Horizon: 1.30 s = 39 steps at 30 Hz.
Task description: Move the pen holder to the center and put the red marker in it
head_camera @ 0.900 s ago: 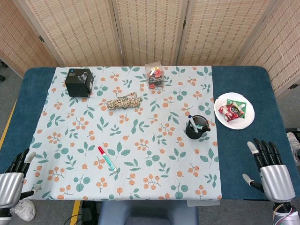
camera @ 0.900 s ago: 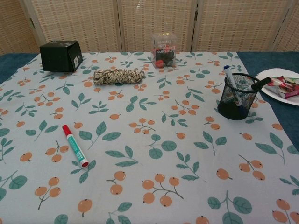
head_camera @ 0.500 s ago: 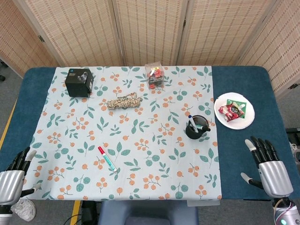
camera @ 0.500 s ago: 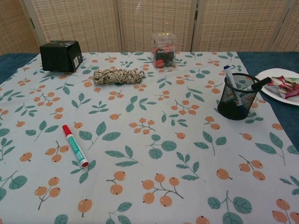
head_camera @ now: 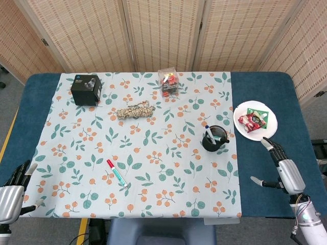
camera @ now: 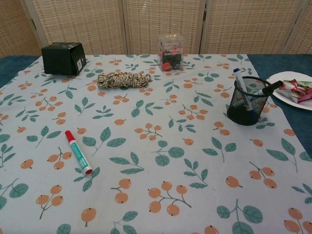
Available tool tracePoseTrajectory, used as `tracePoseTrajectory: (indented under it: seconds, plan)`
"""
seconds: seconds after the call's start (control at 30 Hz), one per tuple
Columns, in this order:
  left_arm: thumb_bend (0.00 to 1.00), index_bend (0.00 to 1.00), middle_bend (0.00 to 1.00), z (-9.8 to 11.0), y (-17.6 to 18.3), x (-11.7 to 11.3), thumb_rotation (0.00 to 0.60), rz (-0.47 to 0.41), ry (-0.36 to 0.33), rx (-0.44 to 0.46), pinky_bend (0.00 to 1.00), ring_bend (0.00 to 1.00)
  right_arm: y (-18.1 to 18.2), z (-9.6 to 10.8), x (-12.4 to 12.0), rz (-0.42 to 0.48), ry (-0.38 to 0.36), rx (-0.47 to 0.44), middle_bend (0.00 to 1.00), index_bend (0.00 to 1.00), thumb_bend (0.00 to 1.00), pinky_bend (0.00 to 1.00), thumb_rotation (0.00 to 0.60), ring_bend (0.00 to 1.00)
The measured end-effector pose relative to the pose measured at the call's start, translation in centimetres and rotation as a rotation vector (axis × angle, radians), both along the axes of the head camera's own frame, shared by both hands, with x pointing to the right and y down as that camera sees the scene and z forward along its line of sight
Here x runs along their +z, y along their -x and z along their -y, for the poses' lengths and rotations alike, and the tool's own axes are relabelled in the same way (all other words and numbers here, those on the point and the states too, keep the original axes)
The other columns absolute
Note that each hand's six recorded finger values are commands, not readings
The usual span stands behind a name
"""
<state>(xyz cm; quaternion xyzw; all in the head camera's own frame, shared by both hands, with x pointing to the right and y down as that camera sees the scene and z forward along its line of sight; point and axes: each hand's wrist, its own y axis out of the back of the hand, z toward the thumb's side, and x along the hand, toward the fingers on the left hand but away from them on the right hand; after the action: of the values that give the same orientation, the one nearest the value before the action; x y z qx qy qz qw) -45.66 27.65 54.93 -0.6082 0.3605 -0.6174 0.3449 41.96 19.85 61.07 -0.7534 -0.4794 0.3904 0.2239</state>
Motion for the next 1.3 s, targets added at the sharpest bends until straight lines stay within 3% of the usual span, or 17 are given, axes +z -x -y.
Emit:
tracePoseTrajectory:
  seconds: [0.23, 0.5, 0.73, 1.3]
  plan:
    - [0.12, 0.00, 0.00, 0.0, 0.1, -0.1, 0.600, 0.000, -0.002, -0.006, 0.36, 0.09, -1.6, 1.7, 4.0, 0.002, -0.022, 0.073, 0.00, 0.00, 0.01, 0.00, 0.600, 0.00]
    - [0.12, 0.00, 0.00, -0.1, 0.0, -0.1, 0.600, -0.001, -0.002, -0.005, 0.36, 0.09, 0.5, 4.0, 7.4, 0.209, 0.053, 0.180, 0.00, 0.00, 0.01, 0.00, 0.600, 0.00]
    - [0.12, 0.00, 0.00, -0.1, 0.1, -0.2, 0.600, -0.002, -0.004, -0.006, 0.36, 0.09, 2.2, 4.7, 9.1, 0.311, 0.131, 0.222, 0.00, 0.00, 0.01, 0.00, 0.600, 0.00]
    - [0.12, 0.00, 0.00, 0.0, 0.3, -0.4, 0.600, -0.008, -0.012, -0.012, 0.36, 0.09, 7.4, 6.5, 12.7, 0.400, 0.208, 0.193, 0.00, 0.00, 0.01, 0.00, 0.600, 0.00]
